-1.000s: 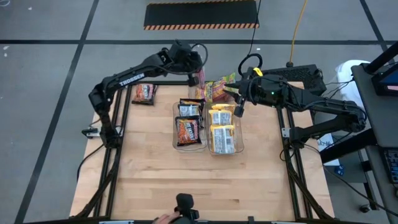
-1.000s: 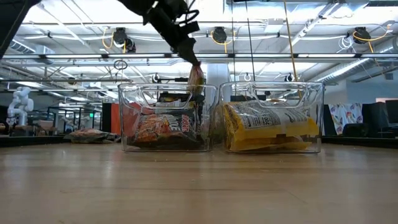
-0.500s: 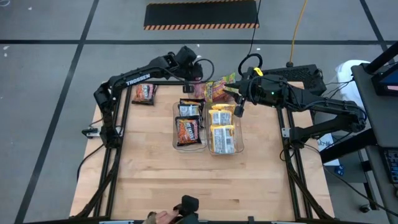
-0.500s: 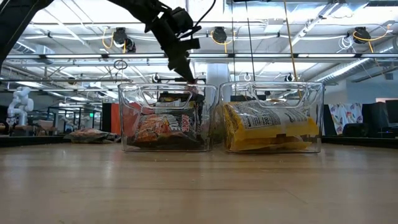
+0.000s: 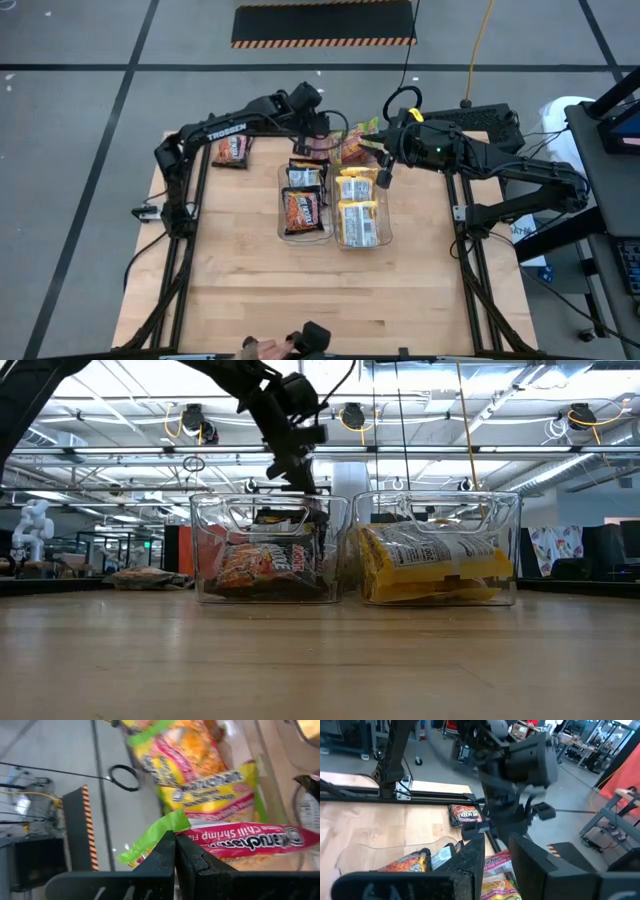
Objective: Sort Maruchan noodles
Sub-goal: Put the green noodle pack into the top transparent bin
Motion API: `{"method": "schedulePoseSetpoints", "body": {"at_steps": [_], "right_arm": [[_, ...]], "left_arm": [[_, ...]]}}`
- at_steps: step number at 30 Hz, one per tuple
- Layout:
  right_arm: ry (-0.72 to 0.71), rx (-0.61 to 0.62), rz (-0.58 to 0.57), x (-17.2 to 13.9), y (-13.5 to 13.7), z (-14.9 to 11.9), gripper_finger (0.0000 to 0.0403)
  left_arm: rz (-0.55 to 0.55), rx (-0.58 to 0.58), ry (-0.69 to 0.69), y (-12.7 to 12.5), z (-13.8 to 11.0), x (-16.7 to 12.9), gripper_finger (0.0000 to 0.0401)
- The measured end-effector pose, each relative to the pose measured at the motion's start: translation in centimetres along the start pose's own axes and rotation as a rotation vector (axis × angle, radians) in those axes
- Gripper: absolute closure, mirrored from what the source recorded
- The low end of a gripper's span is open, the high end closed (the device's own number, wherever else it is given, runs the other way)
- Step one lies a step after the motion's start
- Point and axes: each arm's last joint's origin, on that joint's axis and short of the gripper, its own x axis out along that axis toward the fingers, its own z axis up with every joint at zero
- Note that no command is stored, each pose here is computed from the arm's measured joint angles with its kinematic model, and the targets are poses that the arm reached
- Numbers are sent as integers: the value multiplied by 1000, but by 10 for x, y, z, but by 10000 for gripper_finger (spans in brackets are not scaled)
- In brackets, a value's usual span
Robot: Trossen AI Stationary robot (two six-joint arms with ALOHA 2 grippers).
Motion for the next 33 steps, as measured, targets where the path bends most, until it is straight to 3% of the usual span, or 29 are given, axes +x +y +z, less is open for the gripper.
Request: {"method": "schedulePoseSetpoints", "body": {"at_steps": [12, 20, 33], "right_arm": [[99, 58, 21, 12, 9, -32, 316], [114, 55, 16, 14, 9, -38, 316], [90, 66, 5, 7, 5, -35, 316]], "left_arm": [[-70, 113, 68, -26, 9, 51, 401], [-105, 146, 61, -42, 21, 58, 401], [-64, -39, 34, -45, 30, 58, 368]]}}
